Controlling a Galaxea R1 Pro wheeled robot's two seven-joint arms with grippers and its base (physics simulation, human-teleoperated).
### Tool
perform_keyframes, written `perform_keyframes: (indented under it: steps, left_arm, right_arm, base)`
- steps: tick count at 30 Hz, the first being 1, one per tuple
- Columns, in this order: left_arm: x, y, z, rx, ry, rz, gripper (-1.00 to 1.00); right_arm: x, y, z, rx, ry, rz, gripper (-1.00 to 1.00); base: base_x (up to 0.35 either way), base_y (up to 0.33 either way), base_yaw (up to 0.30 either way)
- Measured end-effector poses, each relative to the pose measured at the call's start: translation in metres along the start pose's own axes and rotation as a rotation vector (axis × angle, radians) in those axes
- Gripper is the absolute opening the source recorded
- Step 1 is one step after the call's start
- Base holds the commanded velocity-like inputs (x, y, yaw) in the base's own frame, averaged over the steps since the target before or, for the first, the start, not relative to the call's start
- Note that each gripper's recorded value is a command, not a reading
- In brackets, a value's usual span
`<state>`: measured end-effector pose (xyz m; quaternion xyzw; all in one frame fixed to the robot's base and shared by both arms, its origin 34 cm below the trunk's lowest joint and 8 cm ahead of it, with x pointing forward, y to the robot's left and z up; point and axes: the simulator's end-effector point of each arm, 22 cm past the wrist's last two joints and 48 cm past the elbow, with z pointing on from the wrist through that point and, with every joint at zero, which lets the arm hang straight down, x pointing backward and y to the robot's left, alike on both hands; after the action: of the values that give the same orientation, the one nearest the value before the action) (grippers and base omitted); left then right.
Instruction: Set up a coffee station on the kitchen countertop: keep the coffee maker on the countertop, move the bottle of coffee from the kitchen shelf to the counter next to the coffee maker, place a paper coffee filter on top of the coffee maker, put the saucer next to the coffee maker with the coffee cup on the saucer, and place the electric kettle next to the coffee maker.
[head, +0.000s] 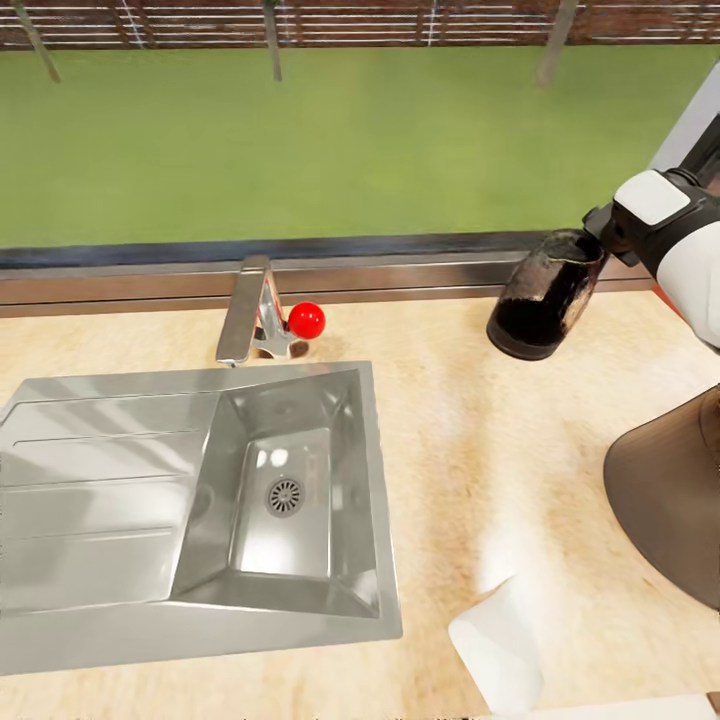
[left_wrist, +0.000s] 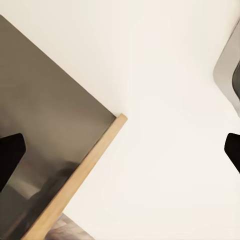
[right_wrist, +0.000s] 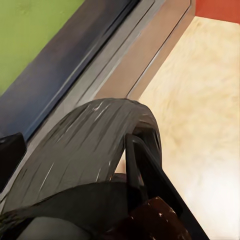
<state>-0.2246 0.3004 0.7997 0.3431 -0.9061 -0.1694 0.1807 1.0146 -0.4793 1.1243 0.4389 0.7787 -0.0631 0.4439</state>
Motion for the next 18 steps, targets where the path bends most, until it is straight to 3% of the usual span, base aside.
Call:
perform_keyframes:
  steps: [18]
  left_arm:
    - [0.0058,0.0064,-0.0053,0.001,0.001,0.003,1.0]
  right_arm:
    - [0.0043,-0.0022,-0.0084,0.012,0.021,-0.011,-1.0]
  base:
    - [0.0,0.0,0.0]
